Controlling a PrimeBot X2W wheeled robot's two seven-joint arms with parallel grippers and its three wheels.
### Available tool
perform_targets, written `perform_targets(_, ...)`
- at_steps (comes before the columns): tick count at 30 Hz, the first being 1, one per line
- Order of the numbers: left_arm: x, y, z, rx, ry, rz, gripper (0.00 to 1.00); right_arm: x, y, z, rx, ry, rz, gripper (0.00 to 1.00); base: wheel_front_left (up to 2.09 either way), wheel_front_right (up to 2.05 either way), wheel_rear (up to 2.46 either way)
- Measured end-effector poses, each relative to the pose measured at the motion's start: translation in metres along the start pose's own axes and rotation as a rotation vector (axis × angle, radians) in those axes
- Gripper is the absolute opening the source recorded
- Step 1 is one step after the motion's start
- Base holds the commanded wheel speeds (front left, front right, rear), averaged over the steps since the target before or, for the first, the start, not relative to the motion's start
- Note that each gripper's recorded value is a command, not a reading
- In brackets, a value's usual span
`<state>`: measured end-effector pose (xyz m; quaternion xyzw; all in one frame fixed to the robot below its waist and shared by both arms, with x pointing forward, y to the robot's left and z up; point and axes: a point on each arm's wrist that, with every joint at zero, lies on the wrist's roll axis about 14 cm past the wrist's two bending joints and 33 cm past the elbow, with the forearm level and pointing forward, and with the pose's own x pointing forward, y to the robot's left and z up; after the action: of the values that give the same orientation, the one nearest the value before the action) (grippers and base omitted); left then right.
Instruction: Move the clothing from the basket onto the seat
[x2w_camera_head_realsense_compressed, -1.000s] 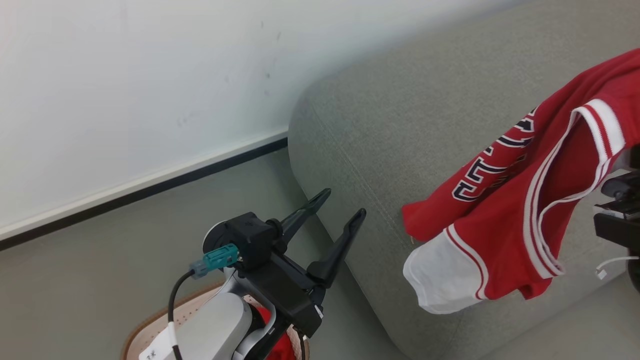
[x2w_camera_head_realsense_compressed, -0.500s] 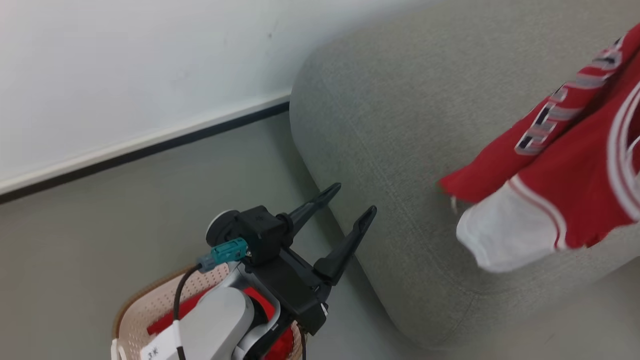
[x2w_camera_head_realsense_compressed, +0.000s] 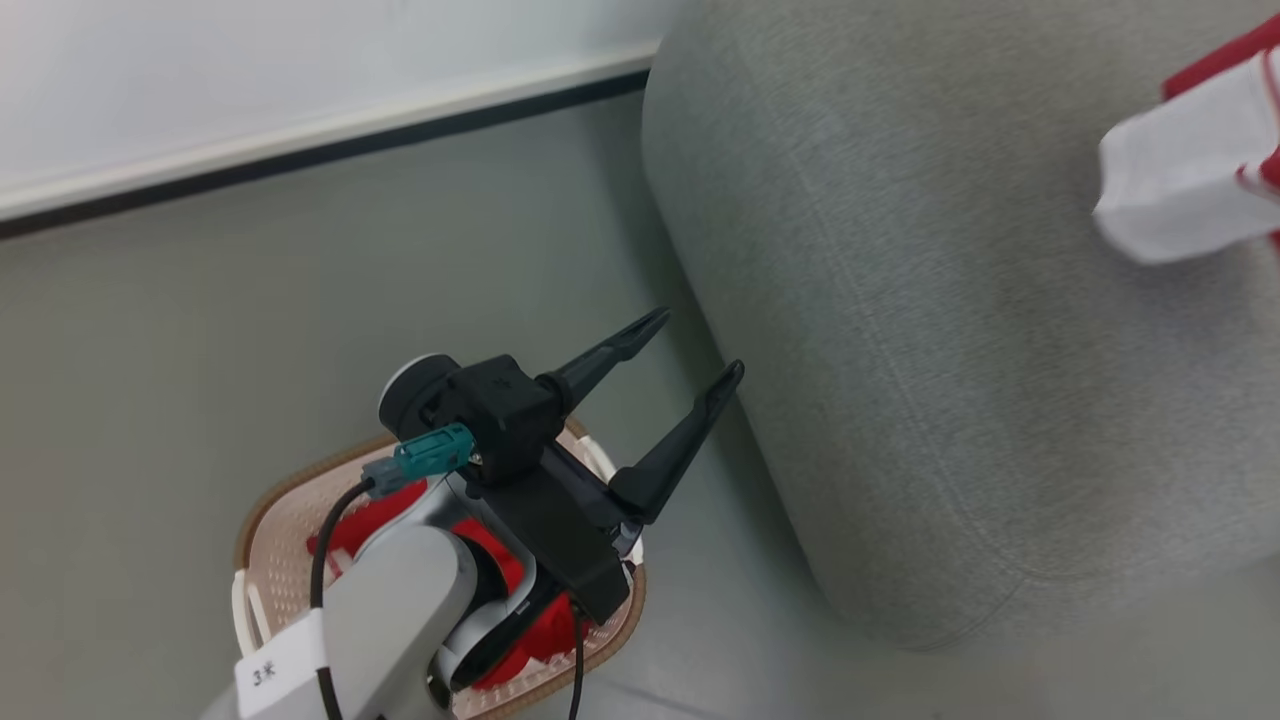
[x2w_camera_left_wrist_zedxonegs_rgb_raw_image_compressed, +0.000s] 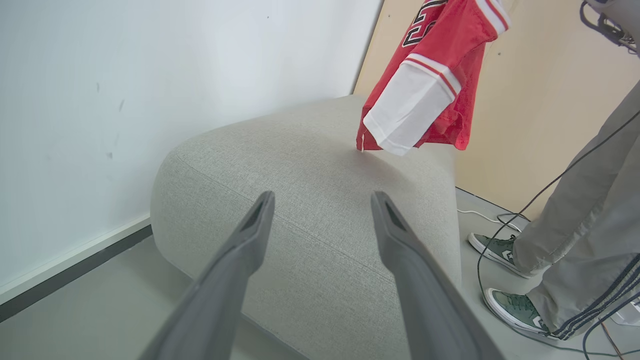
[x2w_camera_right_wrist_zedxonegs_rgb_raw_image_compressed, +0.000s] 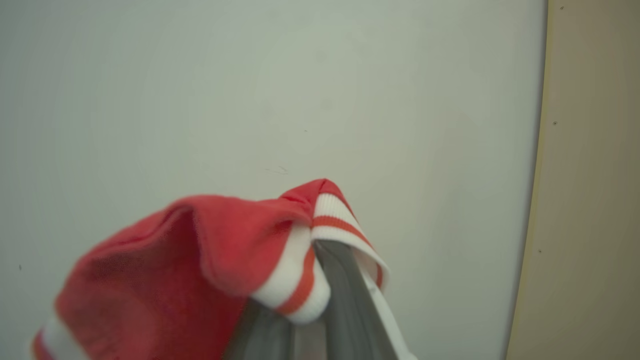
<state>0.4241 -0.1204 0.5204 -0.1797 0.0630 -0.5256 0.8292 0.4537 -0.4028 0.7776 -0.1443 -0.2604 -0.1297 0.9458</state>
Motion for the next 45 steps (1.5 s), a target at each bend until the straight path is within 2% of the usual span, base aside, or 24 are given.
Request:
perform_targets(7, -0.010, 0.036, -0.012, -0.015, 0.025, 0.060, 1.00, 0.031, 0.018, -0.033, 0.008, 0.045, -0.009, 0.00, 0.00, 0.00, 0.00)
perform_targets(8, -0.011, 0.046, -0.014, -0.022, 0.023, 0.077, 1.00, 0.035, 0.026, -0.052, 0.010, 0.084, 0.001, 0.00, 0.00, 0.00, 0.00)
perform_targets(10, -0.012, 0.050, -0.016, -0.027, 0.023, 0.084, 1.00, 0.036, 0.032, -0.065, 0.009, 0.110, 0.010, 0.00, 0.00, 0.00, 0.00)
perform_targets(12, -0.013, 0.059, -0.020, -0.037, 0.027, 0.102, 1.00, 0.030, 0.045, -0.102, 0.023, 0.204, 0.026, 0.00, 0.00, 0.00, 0.00)
perform_targets(16, -0.024, 0.080, -0.029, -0.045, 0.041, 0.159, 1.00, -0.017, 0.081, -0.197, 0.072, 0.492, 0.067, 0.00, 0.00, 0.00, 0.00)
perform_targets(18, -0.029, 0.088, -0.031, -0.044, 0.046, 0.184, 1.00, -0.044, 0.080, -0.228, 0.068, 0.610, 0.057, 0.00, 0.00, 0.00, 0.00)
perform_targets(23, -0.031, 0.086, -0.027, -0.043, 0.035, 0.189, 1.00, -0.087, 0.063, -0.258, 0.054, 0.762, 0.015, 0.00, 0.00, 0.00, 0.00)
perform_targets(30, -0.036, 0.085, -0.030, -0.048, 0.045, 0.208, 1.00, -0.171, 0.066, -0.302, 0.043, 1.030, 0.015, 0.00, 0.00, 0.00, 0.00)
perform_targets(31, -0.037, 0.085, -0.030, -0.048, 0.046, 0.210, 1.00, -0.177, 0.065, -0.304, 0.040, 1.048, 0.012, 0.03, 0.00, 0.00, 0.00)
perform_targets(32, -0.037, 0.085, -0.029, -0.048, 0.042, 0.212, 1.00, -0.181, 0.064, -0.305, 0.038, 1.064, 0.011, 0.13, 0.00, 0.00, 0.00)
perform_targets(33, -0.038, 0.085, -0.028, -0.047, 0.037, 0.215, 1.00, -0.184, 0.063, -0.306, 0.037, 1.076, 0.011, 0.91, 0.00, 0.00, 0.00)
perform_targets(34, -0.038, 0.085, -0.027, -0.045, 0.037, 0.217, 1.00, -0.186, 0.064, -0.307, 0.038, 1.086, 0.013, 1.00, 0.00, 0.00, 0.00)
perform_targets(37, -0.041, 0.084, -0.026, -0.042, 0.034, 0.228, 1.00, -0.189, 0.076, -0.306, 0.065, 1.091, 0.022, 1.00, 0.00, 0.00, 0.00)
perform_targets(45, -0.047, 0.076, -0.019, -0.038, 0.013, 0.251, 1.00, -0.193, 0.074, -0.292, 0.065, 1.083, 0.038, 1.00, 0.00, 0.00, 0.00)
